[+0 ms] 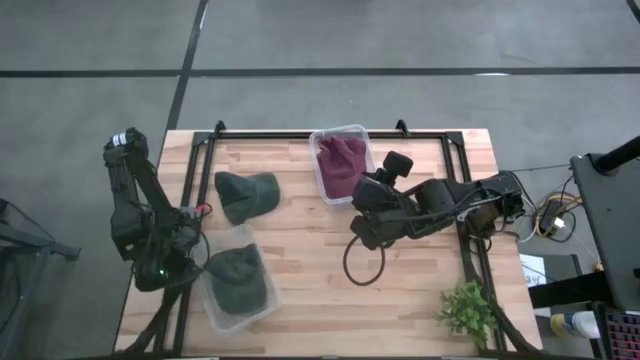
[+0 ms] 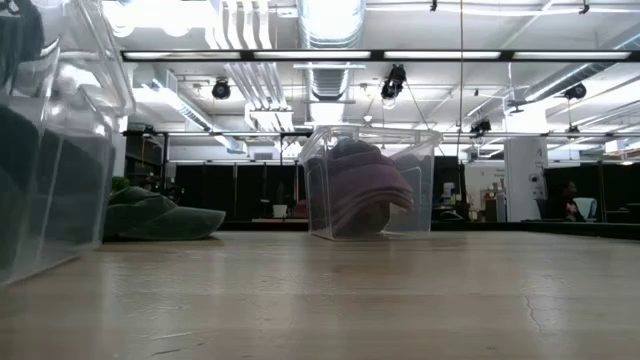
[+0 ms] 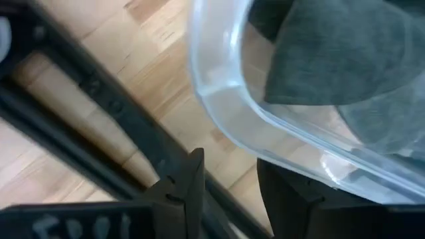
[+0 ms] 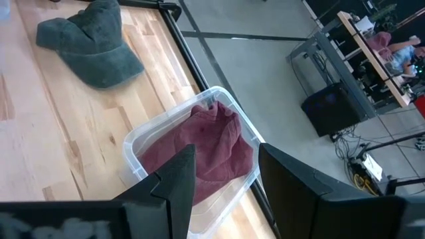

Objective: Pick & Place hat
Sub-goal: Adjust the bottom transparent bin, then put the green cap into the bottom transparent bin

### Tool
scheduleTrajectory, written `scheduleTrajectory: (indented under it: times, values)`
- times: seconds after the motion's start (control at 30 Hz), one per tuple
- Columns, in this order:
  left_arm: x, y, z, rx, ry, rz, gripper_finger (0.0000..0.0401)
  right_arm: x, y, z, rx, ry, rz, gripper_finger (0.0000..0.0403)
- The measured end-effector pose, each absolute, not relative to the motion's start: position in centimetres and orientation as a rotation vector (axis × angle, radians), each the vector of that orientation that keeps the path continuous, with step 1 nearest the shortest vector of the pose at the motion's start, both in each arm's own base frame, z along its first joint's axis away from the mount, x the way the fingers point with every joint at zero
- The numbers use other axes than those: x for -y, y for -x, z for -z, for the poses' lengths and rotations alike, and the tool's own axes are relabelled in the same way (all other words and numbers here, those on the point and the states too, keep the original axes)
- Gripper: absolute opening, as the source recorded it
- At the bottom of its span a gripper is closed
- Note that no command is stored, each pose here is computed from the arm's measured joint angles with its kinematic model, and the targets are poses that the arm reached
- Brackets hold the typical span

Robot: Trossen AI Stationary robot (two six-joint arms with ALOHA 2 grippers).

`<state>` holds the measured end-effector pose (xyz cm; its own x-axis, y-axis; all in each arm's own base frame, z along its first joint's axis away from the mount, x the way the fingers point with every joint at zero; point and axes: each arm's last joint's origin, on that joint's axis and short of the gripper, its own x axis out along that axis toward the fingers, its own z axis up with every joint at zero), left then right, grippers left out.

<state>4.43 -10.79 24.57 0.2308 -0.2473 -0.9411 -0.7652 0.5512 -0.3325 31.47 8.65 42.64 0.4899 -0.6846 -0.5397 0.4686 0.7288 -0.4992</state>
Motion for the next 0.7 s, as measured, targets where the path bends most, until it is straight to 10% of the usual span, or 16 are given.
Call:
scheduleTrajectory:
  times: [0.7]
  values:
    - [12.0,-7.2,-25.8,-1.341,1.015,-0.362,0.0131,-8.6,-31.5,-42.6,-0.792,0.308,0.713,0.016]
